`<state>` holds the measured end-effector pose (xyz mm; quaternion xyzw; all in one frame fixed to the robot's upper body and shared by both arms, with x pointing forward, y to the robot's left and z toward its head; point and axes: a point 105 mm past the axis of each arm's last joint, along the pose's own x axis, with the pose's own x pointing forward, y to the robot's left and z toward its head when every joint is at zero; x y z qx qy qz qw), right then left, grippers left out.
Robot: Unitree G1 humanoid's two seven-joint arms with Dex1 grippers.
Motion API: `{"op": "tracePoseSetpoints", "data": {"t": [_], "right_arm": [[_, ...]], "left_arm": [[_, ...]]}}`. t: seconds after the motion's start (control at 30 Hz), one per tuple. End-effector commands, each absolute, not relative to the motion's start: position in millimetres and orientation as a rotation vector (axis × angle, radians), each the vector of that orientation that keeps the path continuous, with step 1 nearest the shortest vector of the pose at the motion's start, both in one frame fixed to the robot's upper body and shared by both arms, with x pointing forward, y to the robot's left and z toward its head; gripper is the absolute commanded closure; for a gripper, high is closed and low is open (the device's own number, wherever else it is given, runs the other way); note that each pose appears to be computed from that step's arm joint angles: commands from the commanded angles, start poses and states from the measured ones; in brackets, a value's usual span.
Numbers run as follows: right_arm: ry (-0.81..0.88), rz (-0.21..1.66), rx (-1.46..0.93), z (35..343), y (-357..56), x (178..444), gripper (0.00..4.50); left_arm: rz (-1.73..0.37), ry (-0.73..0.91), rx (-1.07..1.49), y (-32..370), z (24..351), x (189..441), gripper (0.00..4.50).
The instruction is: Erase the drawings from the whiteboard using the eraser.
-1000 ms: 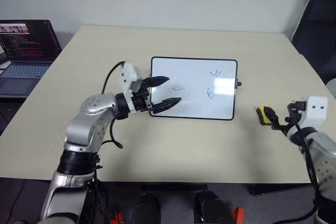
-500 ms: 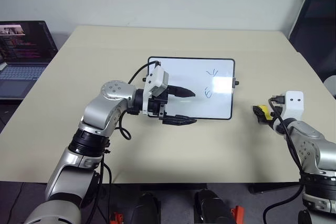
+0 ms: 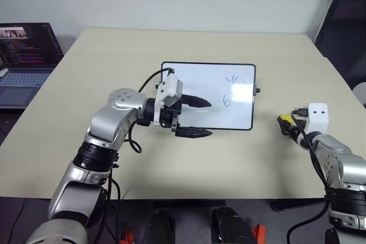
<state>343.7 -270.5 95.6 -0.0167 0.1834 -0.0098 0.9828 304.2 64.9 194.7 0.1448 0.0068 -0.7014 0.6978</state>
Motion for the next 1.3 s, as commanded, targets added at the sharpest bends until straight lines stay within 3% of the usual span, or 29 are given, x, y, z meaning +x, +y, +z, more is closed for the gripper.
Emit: {"op": "tracePoseSetpoints", "data": {"t": [0.03,0.3,0.6,0.87,1.1,1.3], "right_arm": [[0.331,-0.019,-0.05,106,-270,348,3.45],[0.324,-0.01,-0.043,107,-267,348,3.54],[0.194,0.069,-0.119,143,-249,328,3.54],[0.045,0.242,-0.098,177,-188,310,3.54],[-0.07,0.298,-0.138,212,-144,341,3.54],[-0.101,0.315,-0.257,222,-121,377,3.54]], "left_arm": [[-1.551,-0.028,0.352,68,203,302,0.0],[-1.528,-0.02,0.342,71,201,302,0.0],[-1.379,0.0,0.374,88,202,312,0.0],[-1.209,-0.018,0.361,97,207,326,0.0],[-1.146,-0.017,0.354,98,209,337,0.0],[-1.14,-0.021,0.346,98,212,340,0.0]]}}
